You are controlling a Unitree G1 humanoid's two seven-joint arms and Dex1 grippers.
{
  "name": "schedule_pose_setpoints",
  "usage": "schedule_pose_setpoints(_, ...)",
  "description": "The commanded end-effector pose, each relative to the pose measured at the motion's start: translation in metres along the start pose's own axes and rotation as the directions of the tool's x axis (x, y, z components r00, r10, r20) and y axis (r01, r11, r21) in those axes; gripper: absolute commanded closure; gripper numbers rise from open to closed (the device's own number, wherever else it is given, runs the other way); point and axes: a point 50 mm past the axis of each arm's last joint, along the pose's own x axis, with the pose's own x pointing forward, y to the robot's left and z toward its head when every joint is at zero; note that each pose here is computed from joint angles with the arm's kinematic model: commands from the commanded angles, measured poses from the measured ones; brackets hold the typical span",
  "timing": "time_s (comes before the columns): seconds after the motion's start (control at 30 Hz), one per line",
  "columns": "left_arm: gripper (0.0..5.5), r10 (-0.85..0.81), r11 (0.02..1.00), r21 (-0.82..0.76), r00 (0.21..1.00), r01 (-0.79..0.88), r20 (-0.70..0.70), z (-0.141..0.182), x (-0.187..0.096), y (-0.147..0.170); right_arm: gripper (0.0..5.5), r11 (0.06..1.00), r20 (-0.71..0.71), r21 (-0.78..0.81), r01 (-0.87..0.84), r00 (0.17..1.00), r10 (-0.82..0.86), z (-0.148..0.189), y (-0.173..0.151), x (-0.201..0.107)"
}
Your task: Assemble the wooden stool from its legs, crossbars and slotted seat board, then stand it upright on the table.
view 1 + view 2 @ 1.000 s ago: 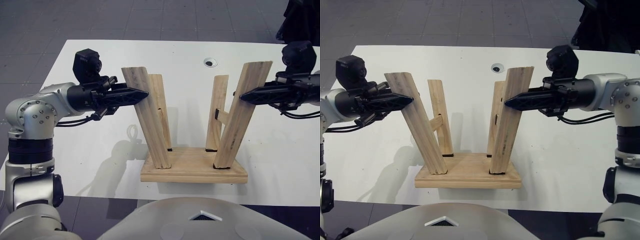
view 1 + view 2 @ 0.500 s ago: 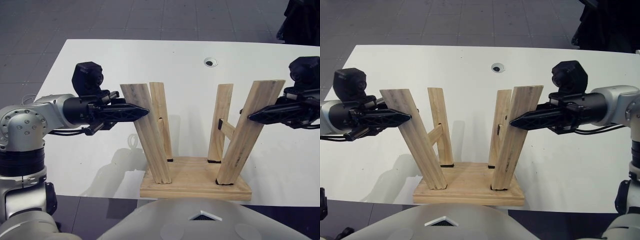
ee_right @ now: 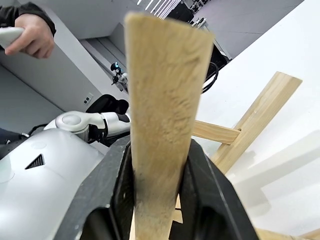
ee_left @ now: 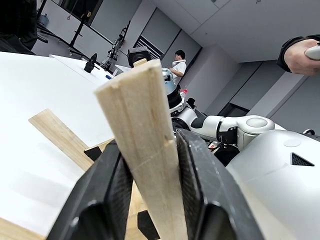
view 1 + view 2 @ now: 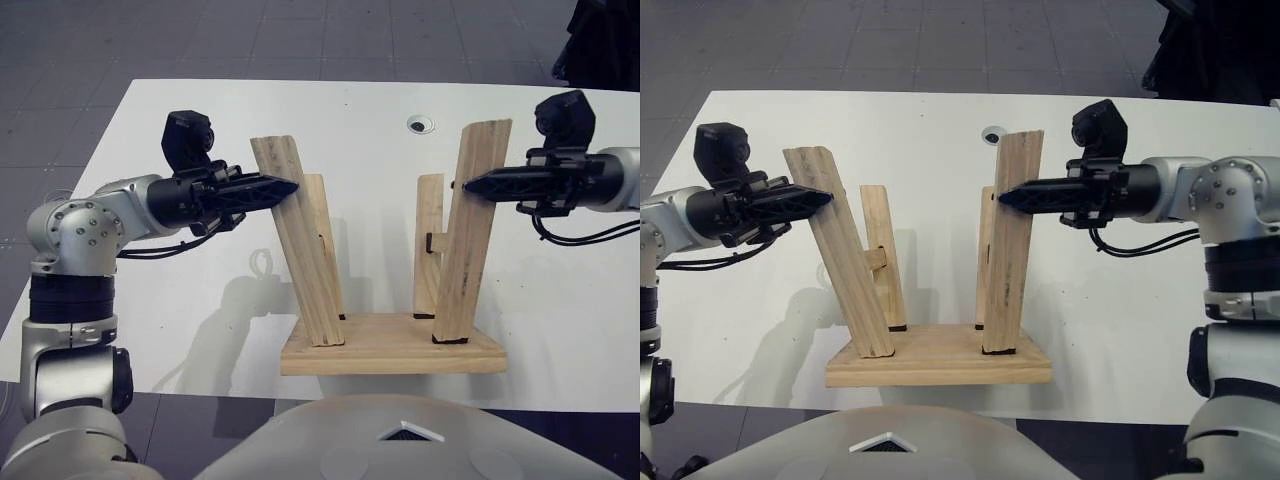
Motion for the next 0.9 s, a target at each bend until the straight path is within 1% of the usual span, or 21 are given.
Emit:
schedule_pose_setpoints(0.03, 4.38, 0.093, 0.991, -0.08, 0.987, -0.104, -0.133, -0.04, 0.011, 0.038, 4.48, 0.94, -0.112, 0.114, 0.32, 0.945, -0.308, -0.028, -0.059, 0.001)
schedule_pose_setpoints(0.1, 4.38, 0.085, 0.991, -0.092, 0.985, -0.1, -0.153, -0.041, 0.012, 0.042, 4.48, 0.942, -0.107, 0.113, 0.317, 0.946, -0.306, -0.026, -0.062, 0.001)
schedule_pose_setpoints(0.13, 3.87, 0.086, 0.99, -0.095, 0.982, -0.103, -0.168, -0.043, 0.012, 0.045, 4.03, 0.944, -0.108, 0.113, 0.31, 0.948, -0.299, -0.025, -0.063, 0.002)
schedule_pose_setpoints(0.2, 3.51, 0.09, 0.99, -0.087, 0.98, -0.107, -0.175, -0.045, 0.012, 0.049, 3.74, 0.947, -0.111, 0.12, 0.298, 0.952, -0.285, -0.025, -0.064, 0.003)
schedule_pose_setpoints(0.23, 3.2, 0.104, 0.99, -0.078, 0.979, -0.119, -0.176, -0.045, 0.012, 0.052, 3.42, 0.943, -0.11, 0.125, 0.309, 0.949, -0.297, -0.025, -0.066, 0.002)
schedule_pose_setpoints(0.3, 2.81, 0.127, 0.987, -0.071, 0.976, -0.142, -0.178, -0.047, 0.009, 0.055, 2.99, 0.934, -0.109, 0.133, 0.333, 0.941, -0.32, -0.025, -0.068, -0.001)
schedule_pose_setpoints(0.33, 2.67, 0.144, 0.985, -0.069, 0.974, -0.158, -0.177, -0.048, 0.007, 0.058, 2.96, 0.931, -0.108, 0.139, 0.336, 0.94, -0.323, -0.025, -0.068, -0.003)
schedule_pose_setpoints(0.47, 2.61, 0.231, 0.97, -0.05, 0.966, -0.238, -0.119, -0.036, -0.014, 0.059, 2.96, 0.917, -0.104, 0.154, 0.368, 0.929, -0.355, -0.027, -0.067, -0.014)
schedule_pose_setpoints(0.57, 2.61, 0.253, 0.966, -0.041, 0.965, -0.256, -0.075, -0.03, -0.023, 0.055, 2.96, 0.91, -0.103, 0.16, 0.383, 0.923, -0.37, -0.032, -0.067, -0.022)
schedule_pose_setpoints(0.73, 2.61, 0.267, 0.963, -0.029, 0.963, -0.268, -0.042, -0.027, -0.03, 0.048, 2.96, 0.899, -0.091, 0.156, 0.408, 0.913, -0.399, -0.028, -0.064, -0.032)
schedule_pose_setpoints(0.9, 2.61, 0.287, 0.958, 0.004, 0.958, -0.287, 0.022, -0.02, -0.036, 0.039, 2.96, 0.893, -0.076, 0.159, 0.421, 0.907, -0.414, -0.025, -0.057, -0.04)
